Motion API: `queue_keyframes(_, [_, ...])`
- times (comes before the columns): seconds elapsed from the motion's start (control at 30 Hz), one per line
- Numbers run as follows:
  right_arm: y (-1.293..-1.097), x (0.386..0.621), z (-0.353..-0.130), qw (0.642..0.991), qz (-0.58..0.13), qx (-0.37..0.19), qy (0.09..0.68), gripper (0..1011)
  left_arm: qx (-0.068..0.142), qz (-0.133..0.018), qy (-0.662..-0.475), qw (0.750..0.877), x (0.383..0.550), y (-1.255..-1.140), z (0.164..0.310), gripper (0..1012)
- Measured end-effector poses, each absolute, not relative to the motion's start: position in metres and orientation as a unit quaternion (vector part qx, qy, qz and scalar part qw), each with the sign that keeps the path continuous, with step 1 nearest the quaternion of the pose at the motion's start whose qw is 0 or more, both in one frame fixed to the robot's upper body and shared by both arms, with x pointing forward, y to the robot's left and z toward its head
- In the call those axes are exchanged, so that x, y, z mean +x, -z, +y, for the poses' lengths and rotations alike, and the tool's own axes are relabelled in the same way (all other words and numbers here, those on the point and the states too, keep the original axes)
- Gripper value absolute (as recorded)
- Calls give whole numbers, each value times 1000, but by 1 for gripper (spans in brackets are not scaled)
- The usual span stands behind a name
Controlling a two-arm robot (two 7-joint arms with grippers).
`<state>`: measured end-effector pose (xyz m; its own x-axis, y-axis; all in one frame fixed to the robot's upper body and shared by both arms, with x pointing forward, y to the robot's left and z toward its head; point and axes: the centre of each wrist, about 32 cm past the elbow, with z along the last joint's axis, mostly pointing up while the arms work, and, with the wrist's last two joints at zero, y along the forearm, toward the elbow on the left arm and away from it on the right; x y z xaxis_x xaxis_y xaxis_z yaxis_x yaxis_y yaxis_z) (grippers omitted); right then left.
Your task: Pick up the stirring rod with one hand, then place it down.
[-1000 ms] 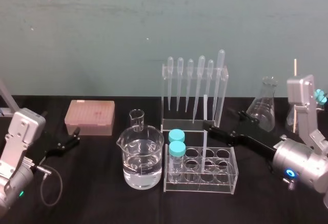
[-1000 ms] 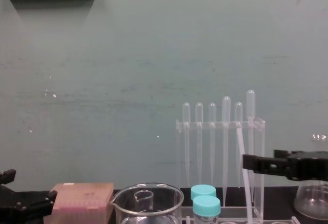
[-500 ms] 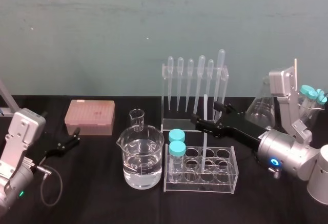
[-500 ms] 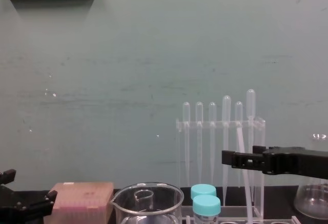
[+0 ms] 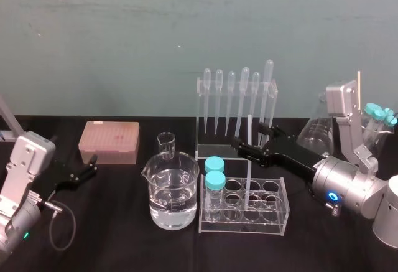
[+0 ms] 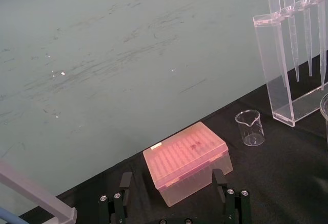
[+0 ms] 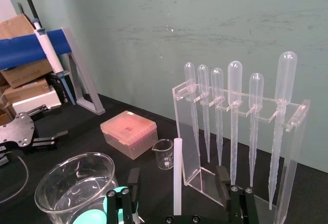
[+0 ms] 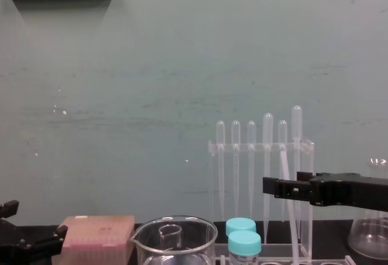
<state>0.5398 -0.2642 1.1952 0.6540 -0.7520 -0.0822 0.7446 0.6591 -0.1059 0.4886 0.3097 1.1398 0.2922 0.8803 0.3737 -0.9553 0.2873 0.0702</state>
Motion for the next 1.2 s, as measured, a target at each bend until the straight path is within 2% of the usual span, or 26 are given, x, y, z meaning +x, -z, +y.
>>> queue_keyframes(0.3, [-1195,540,-264,909,60,-31,412,735,141,-132,-580,791,489,-1140,310,1000])
queue_keyframes(0.43, [-1195,540,-265,908,60,-31,412,573,141,-132,-580,791,489,-1140,310,1000])
queue_keyframes(0.53, [-1195,539,-265,908,60,-32,413,510,141,-132,-580,791,489,-1140,310,1000])
queue_keyframes(0.9, [-1195,539,-265,908,61,-31,413,136,141,-132,-580,791,489,-1140,310,1000])
queue_keyframes(1.03, [-1195,539,-265,908,61,-31,413,57,142,-132,-580,791,489,-1140,310,1000])
queue_keyframes(1.2, [-1195,539,-265,908,61,-31,413,57,141,-132,-580,791,489,-1140,310,1000])
